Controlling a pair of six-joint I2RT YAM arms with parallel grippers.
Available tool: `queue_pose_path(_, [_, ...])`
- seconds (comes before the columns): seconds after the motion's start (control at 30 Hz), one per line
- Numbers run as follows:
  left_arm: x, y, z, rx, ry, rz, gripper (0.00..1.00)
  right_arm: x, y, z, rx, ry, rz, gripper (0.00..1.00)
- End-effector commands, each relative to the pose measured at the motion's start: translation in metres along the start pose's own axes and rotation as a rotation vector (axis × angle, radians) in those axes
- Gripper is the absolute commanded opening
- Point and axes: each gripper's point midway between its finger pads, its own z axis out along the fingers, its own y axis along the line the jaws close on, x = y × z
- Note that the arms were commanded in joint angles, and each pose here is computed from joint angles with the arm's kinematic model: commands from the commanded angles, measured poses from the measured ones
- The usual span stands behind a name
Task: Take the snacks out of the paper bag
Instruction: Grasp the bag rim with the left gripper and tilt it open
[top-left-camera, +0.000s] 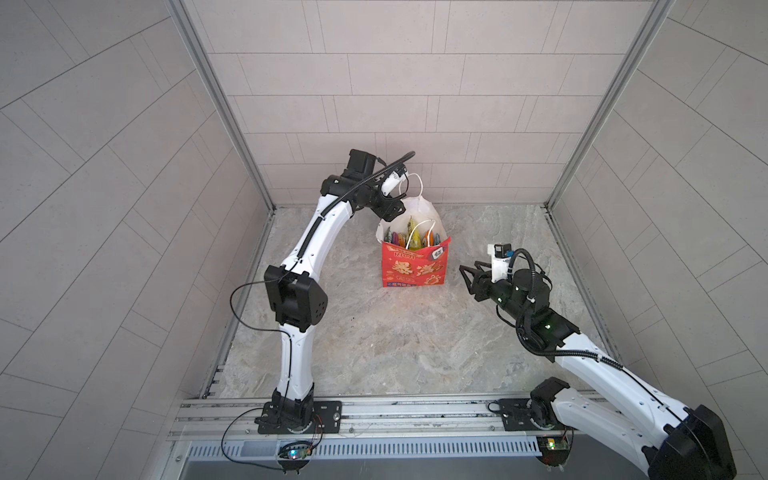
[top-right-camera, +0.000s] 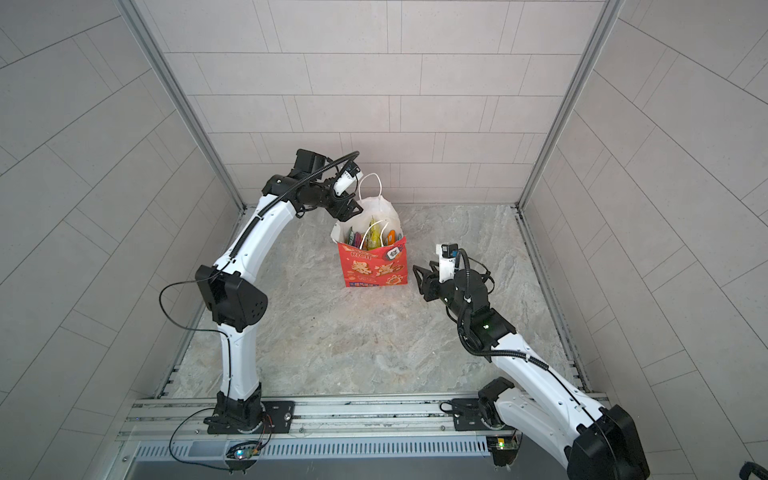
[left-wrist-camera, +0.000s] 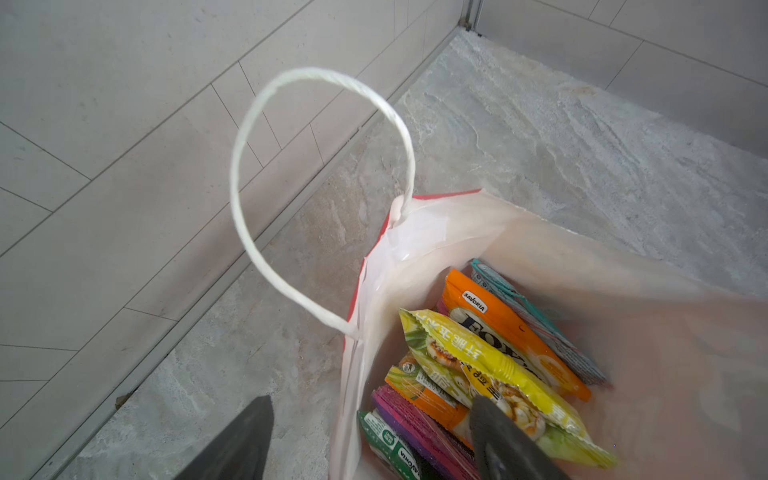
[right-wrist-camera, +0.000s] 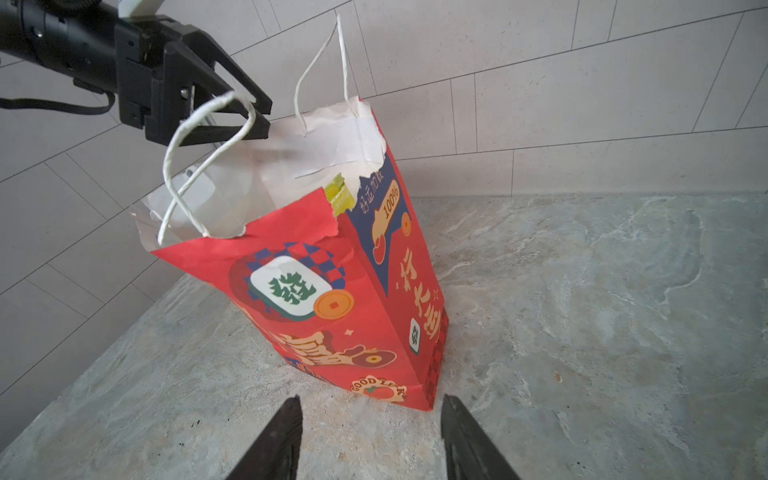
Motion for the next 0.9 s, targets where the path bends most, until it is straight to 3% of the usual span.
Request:
queue_pose_path(0.0, [0.009, 0.001, -0.002, -0.023, 0.07, 0.039, 0.8, -0.004, 0.001, -0.005, 0.006, -0.031, -0.017, 0.54])
queue_pose_path(0.2, [0.013, 0.005, 0.014, -0.025, 0.097, 0.062, 0.73, 0.0, 0.001, -0.004, 0.003, -0.022, -0.019, 0.55])
queue_pose_path(0.43, [0.02, 0.01, 0.026, -0.038, 0.133, 0.107, 0.54, 0.002, 0.004, -0.005, -0.008, -0.021, -0.016, 0.55])
queue_pose_path(0.53, [0.018, 0.008, 0.027, -0.031, 0.128, 0.117, 0.42, 0.004, 0.004, -0.005, -0.008, -0.018, -0.015, 0.55])
queue_pose_path(0.7, [0.014, 0.002, 0.03, -0.045, 0.134, 0.173, 0.08, 0.014, 0.007, -0.001, -0.017, 0.015, -0.009, 0.55])
queue_pose_path(0.87, [0.009, 0.0, 0.025, -0.062, 0.13, 0.195, 0.0, 0.025, 0.01, -0.001, -0.017, 0.041, 0.011, 0.55])
